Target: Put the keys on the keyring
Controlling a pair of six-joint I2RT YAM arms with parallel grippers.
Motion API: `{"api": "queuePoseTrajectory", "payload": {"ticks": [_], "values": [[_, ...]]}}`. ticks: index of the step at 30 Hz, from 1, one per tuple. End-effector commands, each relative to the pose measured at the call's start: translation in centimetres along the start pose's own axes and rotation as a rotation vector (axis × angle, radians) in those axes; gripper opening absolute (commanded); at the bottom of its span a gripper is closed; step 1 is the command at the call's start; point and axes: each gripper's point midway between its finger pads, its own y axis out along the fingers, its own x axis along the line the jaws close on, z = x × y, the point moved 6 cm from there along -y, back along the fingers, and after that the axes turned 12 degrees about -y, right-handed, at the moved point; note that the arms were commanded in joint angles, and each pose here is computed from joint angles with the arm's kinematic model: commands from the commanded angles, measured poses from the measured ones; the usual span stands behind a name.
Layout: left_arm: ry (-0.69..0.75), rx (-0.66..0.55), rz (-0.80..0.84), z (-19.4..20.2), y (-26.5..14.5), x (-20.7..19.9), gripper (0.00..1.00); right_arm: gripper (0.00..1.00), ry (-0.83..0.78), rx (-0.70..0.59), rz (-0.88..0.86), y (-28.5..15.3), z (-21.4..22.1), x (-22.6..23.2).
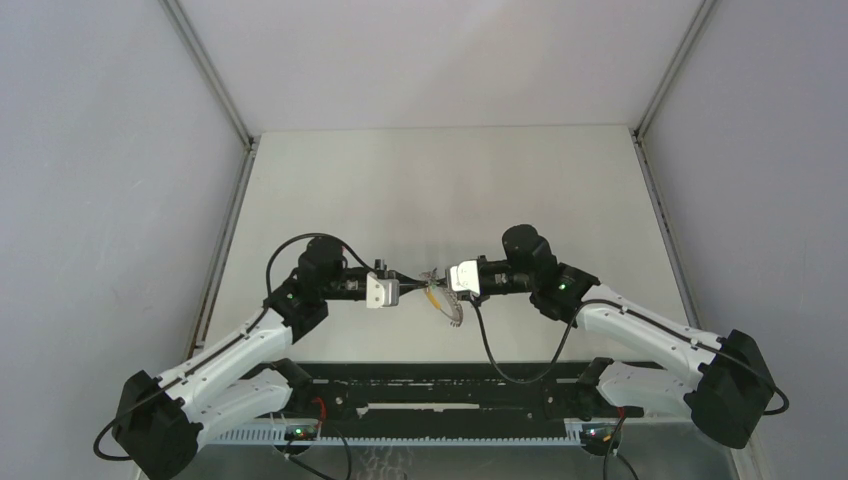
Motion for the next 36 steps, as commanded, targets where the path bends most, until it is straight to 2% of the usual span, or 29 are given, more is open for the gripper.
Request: {"api": "queuePoseTrajectory", "payload": {"ticks": [1, 36], "values": [[0.096, -0.076, -0.010, -3.70, 0.01, 1.16, 0.00, 0.00, -0.084, -0.048, 0.074, -0.17, -2.32, -2.68], [0.061, -0.054, -0.011, -3.37, 0.31, 1.41, 0.00, 0.00, -0.093, -0.057, 0.119, -0.46, -3.16, -3.00]]}}
